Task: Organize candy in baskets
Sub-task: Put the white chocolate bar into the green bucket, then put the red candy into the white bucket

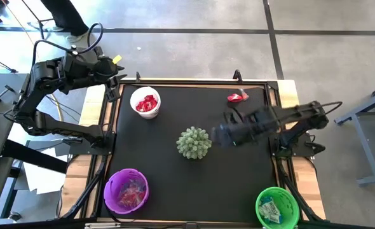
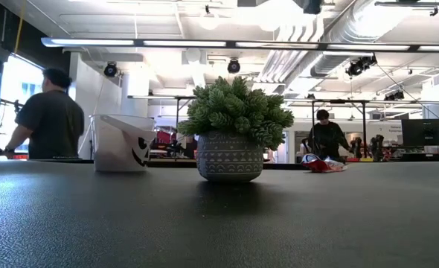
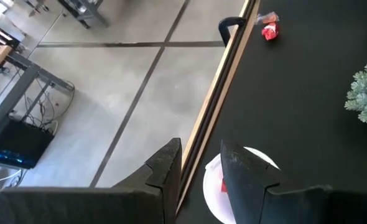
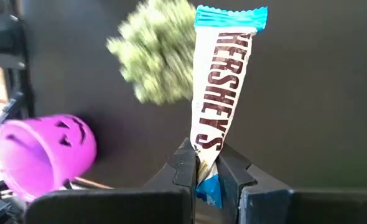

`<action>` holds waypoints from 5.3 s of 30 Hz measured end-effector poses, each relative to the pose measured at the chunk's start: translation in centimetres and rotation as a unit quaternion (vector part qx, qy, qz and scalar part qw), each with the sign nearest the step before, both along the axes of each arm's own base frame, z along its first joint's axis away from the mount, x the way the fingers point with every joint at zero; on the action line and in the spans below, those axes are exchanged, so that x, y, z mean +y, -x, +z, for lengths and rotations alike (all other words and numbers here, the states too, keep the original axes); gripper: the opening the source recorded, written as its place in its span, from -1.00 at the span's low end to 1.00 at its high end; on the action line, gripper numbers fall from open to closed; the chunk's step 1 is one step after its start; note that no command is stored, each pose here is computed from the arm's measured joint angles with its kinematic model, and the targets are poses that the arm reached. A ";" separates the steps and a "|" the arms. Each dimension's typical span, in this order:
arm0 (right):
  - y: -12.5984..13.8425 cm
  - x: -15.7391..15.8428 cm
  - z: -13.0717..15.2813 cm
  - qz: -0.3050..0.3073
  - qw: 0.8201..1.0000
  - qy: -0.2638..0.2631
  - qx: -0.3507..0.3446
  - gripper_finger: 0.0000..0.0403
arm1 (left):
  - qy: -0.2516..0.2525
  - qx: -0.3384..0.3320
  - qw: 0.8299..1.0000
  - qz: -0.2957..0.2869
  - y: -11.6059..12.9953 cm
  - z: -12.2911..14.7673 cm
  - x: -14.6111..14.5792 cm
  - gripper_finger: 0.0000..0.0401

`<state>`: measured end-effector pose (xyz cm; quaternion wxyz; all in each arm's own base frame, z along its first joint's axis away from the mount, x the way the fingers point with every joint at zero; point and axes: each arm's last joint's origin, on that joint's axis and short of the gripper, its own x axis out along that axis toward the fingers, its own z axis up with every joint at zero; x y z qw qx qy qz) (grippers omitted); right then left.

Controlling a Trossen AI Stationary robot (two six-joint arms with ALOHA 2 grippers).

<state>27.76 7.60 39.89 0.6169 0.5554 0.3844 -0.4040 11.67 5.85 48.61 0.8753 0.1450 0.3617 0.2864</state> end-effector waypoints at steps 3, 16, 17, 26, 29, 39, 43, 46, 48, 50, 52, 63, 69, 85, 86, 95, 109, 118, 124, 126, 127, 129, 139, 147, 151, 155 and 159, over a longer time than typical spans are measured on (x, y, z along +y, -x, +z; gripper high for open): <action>1.2 2.8 -0.4 -0.014 1.000 -0.021 0.017 -0.90 | 0.003 -0.004 1.000 0.003 0.0 0.0 0.0 -0.50; 8.6 14.9 -2.0 0.056 0.961 -0.219 0.160 -0.90 | 0.073 -0.082 0.991 0.071 -0.1 0.1 0.0 -0.50; 9.1 15.8 -1.9 0.075 0.955 -0.238 0.160 -0.90 | 0.080 -0.094 0.989 0.078 -0.1 0.1 0.0 -0.50; 13.4 20.2 -3.2 0.172 0.925 -0.239 0.241 -0.89 | 0.140 -0.174 0.966 0.129 -0.3 0.4 0.1 -0.50; 14.4 21.2 -3.7 0.186 0.920 -0.227 0.258 -0.81 | 0.158 -0.184 0.961 0.130 -0.3 0.4 0.0 -0.50; 15.7 21.6 -4.0 0.250 0.919 -0.188 0.241 -0.42 | 0.164 -0.180 0.962 0.121 -0.3 0.3 0.0 -0.50; 15.6 20.4 -4.3 0.281 0.925 -0.112 0.231 -0.40 | 0.177 -0.187 0.957 0.133 -0.4 0.2 0.0 -0.50; 14.9 19.5 -4.4 0.307 0.929 -0.051 0.199 -0.40 | 0.186 -0.189 0.954 0.140 -0.8 0.1 0.2 -0.50; 14.1 19.2 -4.4 0.343 0.929 0.008 0.140 -0.40 | 0.190 -0.188 0.953 0.144 -1.1 0.0 0.3 -0.50; 12.9 18.5 -4.3 0.355 0.927 0.078 0.090 -0.40 | 0.197 -0.186 0.952 0.142 -1.4 -0.1 0.3 -0.50; 11.4 17.6 -4.2 0.374 0.914 0.145 0.055 -0.40 | 0.216 -0.178 0.953 0.118 -1.9 -0.3 0.3 -0.50; 4.2 8.8 -2.7 0.380 0.881 0.275 0.068 -0.40 | 0.255 -0.109 0.961 0.004 -5.7 -1.5 0.1 -0.50; 3.4 1.9 -0.3 0.297 0.907 0.292 0.063 -0.40 | 0.228 -0.092 0.969 -0.037 -5.5 -1.3 -0.2 -0.50; 1.8 -16.0 -1.7 0.076 0.950 0.233 0.192 -0.40 | 0.076 -0.062 0.992 -0.078 -1.6 0.1 -1.0 -0.50; 2.0 -16.7 -2.2 0.074 0.953 0.215 0.199 -0.40 | 0.063 -0.060 0.994 -0.065 -1.4 0.2 -0.9 -0.50; 4.5 -22.4 -7.6 -0.019 0.978 0.147 0.147 -0.40 | 0.043 -0.094 0.995 -0.014 1.0 0.9 -1.2 -0.50; 7.1 -22.2 -16.8 -0.445 0.889 0.108 -0.012 -0.40 | 0.059 -0.119 0.991 0.000 1.7 1.0 -1.4 -0.50; 8.1 -22.4 -20.6 -0.540 0.834 0.091 -0.066 -0.40 | 0.058 -0.111 0.992 -0.002 1.2 0.9 -1.3 -0.50; 8.6 -22.6 -22.0 -0.582 0.804 0.070 -0.100 -0.40 | 0.057 -0.105 0.993 -0.003 1.0 0.9 -1.2 -0.50; 8.4 -22.7 -22.1 -0.588 0.799 0.068 -0.109 -0.40 | 0.057 -0.105 0.993 -0.003 0.9 0.9 -1.2 -0.50; 8.3 -22.8 -22.2 -0.588 0.798 0.067 -0.111 -0.40 | 0.057 -0.104 0.993 -0.003 0.9 0.8 -1.2 -0.50; 8.0 -23.0 -22.5 -0.588 0.797 0.067 -0.116 -0.40 | 0.057 -0.104 0.993 -0.003 0.9 0.8 -1.1 -0.50; 7.1 -24.3 -25.1 -0.612 0.781 0.056 -0.108 -0.40 | 0.058 -0.100 0.993 -0.003 0.6 0.8 -1.1 -0.50; 7.2 -24.8 -26.2 -0.618 0.779 0.057 -0.088 -0.40 | 0.058 -0.100 0.993 -0.003 0.6 0.8 -1.1 -0.50; 7.0 -25.2 -26.3 -0.606 0.787 0.061 -0.096 -0.40 | 0.058 -0.100 0.993 -0.004 0.6 0.8 -1.1 -0.50; 6.6 -25.5 -26.7 -0.603 0.789 0.056 -0.109 -0.40 | 0.058 -0.100 0.993 -0.003 0.6 0.8 -1.1 -0.50; 6.2 -25.7 -27.2 -0.598 0.792 0.046 -0.115 -0.40 | 0.058 -0.100 0.993 -0.003 0.6 0.8 -1.1 -0.50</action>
